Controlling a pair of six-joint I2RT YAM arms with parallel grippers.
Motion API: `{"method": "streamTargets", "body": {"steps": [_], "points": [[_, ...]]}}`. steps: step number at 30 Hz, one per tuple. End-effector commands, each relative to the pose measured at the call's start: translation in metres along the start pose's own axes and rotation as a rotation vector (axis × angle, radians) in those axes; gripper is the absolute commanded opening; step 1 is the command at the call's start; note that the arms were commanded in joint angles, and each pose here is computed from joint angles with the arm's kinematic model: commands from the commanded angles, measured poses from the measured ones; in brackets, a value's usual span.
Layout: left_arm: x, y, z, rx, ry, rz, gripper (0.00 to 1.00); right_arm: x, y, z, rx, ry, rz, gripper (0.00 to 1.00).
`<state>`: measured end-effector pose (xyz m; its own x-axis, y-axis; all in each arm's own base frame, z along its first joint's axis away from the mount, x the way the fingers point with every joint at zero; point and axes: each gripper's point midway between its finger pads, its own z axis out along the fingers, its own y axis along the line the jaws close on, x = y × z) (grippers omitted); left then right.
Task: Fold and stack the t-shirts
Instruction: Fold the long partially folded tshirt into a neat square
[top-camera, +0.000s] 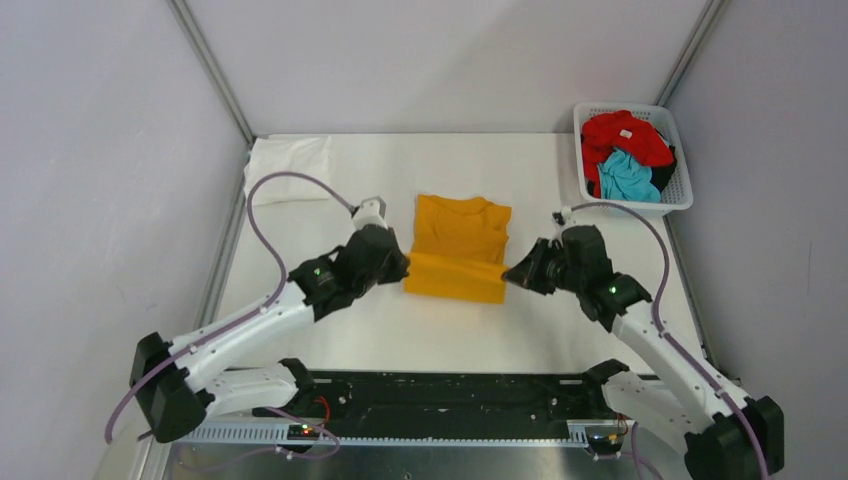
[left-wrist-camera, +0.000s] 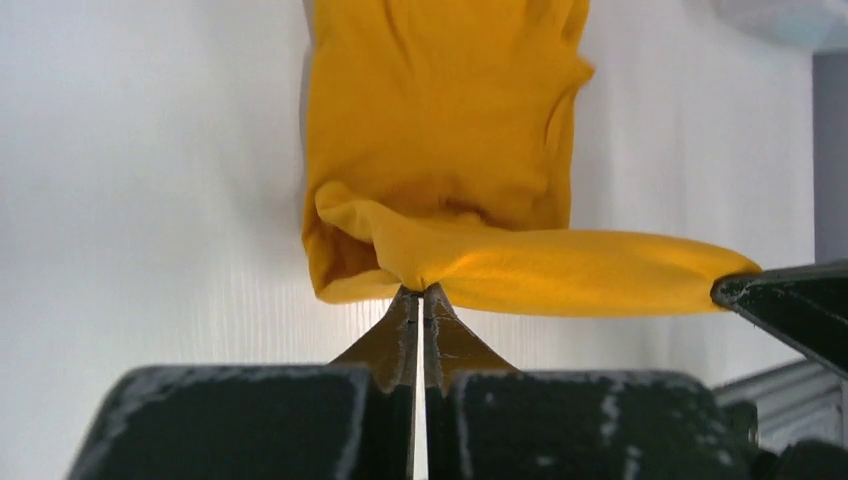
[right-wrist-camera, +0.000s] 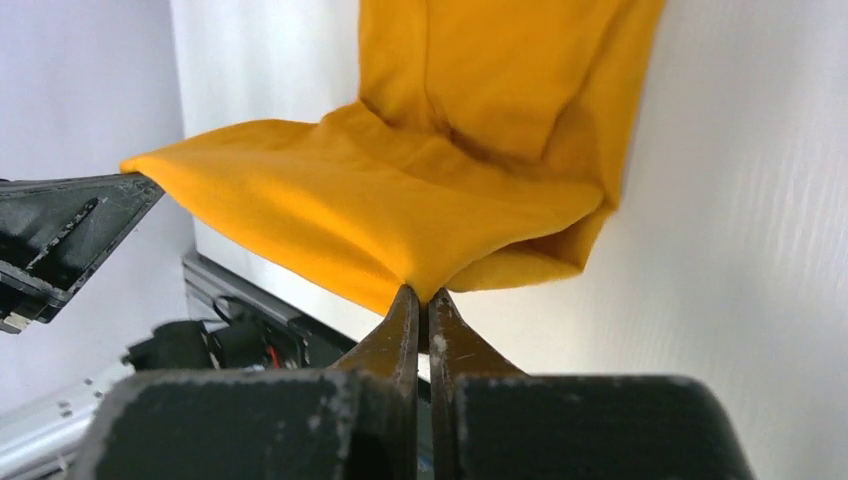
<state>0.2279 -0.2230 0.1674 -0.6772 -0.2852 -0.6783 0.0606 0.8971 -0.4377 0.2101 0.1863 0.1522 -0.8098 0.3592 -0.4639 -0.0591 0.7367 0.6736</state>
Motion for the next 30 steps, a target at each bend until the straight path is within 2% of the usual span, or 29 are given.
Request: {"method": "streamTargets", "body": {"steps": [1, 6, 10, 17, 25, 30], "points": [[-0.065, -0.003, 0.015, -0.062, -0.107, 0.065, 0.00, -0.051, 0.032, 0.002, -0.133, -0.057, -0.044, 0.00], [-0.107, -0.011, 0.037, -0.087, -0.130, 0.079, 0.00, -0.091, 0.028, 0.021, -0.109, -0.075, -0.024, 0.00], [-0.121, -0.009, 0.073, -0.110, -0.080, 0.099, 0.00, -0.116, 0.024, 0.035, -0.119, -0.078, -0.001, 0.00], [-0.158, 0.005, 0.107, -0.167, -0.098, 0.096, 0.00, -0.147, 0.003, 0.066, -0.108, -0.070, 0.057, 0.00], [-0.155, 0.010, 0.168, -0.166, -0.009, 0.148, 0.00, -0.166, -0.024, 0.097, -0.090, -0.065, 0.125, 0.00], [-0.157, 0.012, 0.200, -0.191, 0.001, 0.151, 0.00, -0.175, -0.046, 0.120, -0.054, -0.066, 0.172, 0.00]]}}
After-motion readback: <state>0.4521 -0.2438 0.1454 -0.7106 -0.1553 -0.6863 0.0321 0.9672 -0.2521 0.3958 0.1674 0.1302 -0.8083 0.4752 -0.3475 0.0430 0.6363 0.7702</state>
